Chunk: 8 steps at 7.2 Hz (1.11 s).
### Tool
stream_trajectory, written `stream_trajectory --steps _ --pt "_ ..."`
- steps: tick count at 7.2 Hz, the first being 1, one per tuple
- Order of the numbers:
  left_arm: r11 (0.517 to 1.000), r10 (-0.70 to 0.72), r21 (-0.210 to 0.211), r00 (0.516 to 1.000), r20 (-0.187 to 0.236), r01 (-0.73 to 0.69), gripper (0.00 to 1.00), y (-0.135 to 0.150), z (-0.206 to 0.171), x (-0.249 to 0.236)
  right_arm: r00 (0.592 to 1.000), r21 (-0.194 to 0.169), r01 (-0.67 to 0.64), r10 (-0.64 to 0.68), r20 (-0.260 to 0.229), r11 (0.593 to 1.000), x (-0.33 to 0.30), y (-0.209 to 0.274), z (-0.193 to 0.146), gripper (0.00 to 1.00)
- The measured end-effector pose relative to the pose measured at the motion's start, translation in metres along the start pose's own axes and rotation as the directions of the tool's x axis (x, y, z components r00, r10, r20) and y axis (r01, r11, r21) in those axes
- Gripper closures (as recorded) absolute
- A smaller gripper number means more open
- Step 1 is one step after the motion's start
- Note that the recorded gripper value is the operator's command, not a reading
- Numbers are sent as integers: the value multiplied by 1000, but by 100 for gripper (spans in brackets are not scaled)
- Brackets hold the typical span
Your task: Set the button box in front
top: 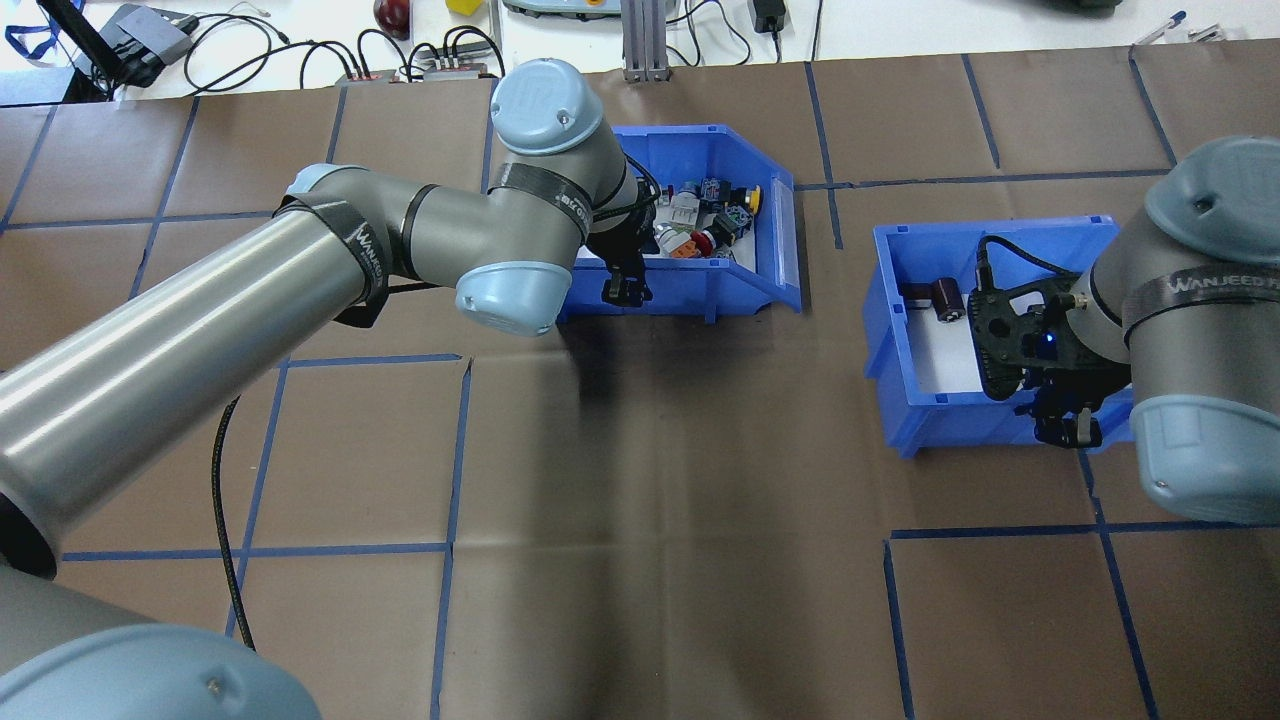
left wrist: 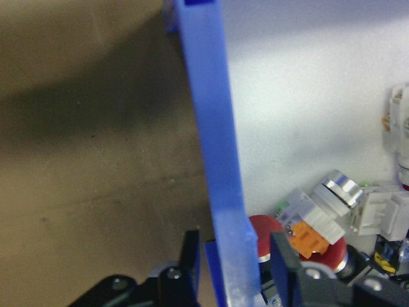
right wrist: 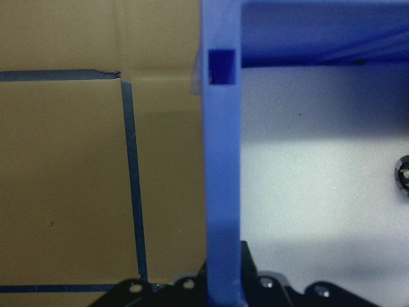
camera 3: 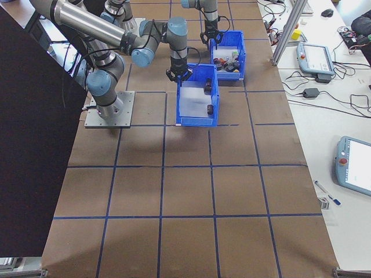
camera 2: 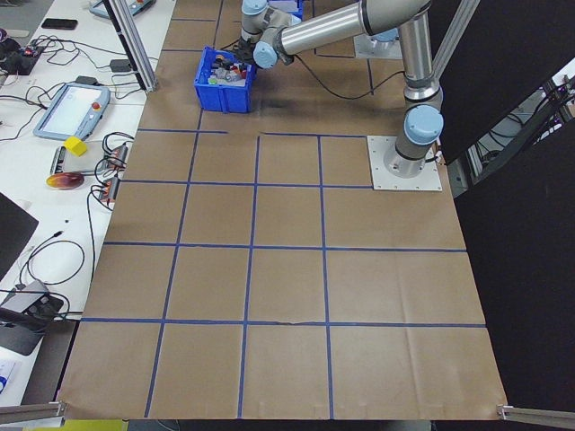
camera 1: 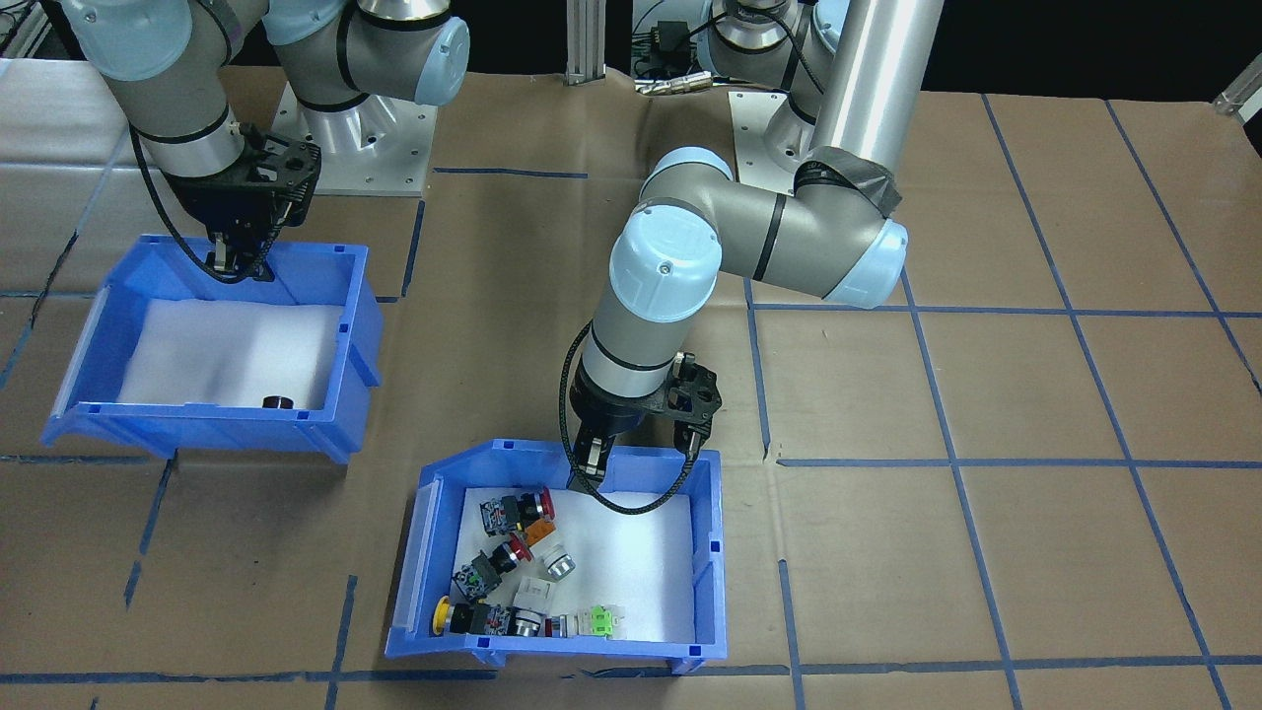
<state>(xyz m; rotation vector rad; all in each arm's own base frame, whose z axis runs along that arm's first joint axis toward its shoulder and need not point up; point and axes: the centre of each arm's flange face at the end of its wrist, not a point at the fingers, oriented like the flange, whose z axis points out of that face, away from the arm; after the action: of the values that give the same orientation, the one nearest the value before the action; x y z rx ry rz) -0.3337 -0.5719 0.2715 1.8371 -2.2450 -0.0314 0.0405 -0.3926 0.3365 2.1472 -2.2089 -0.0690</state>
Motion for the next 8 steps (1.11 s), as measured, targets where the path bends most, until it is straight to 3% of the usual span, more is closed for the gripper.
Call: stream_trajectory --steps 2,4,5,6,8 --pt "999 39 1 999 38 -39 1 1 -28 -1 999 4 -34 34 -1 999 -29 -8 -6 95" --pt "958 287 -19 953 96 -287 1 -1 -79 -14 999 29 -39 39 1 999 -62 -25 3 94" --pt "895 445 -38 890 102 -444 1 -11 -108 -21 999 38 -32 32 0 999 -74 -38 7 94" --pt "800 600 -57 794 99 -598 1 -27 -135 -27 1000 41 -26 26 -5 999 -82 -54 7 94" --pt "514 857 -94 509 78 -852 1 -75 -191 -43 999 45 -28 30 -23 999 -99 -94 3 94"
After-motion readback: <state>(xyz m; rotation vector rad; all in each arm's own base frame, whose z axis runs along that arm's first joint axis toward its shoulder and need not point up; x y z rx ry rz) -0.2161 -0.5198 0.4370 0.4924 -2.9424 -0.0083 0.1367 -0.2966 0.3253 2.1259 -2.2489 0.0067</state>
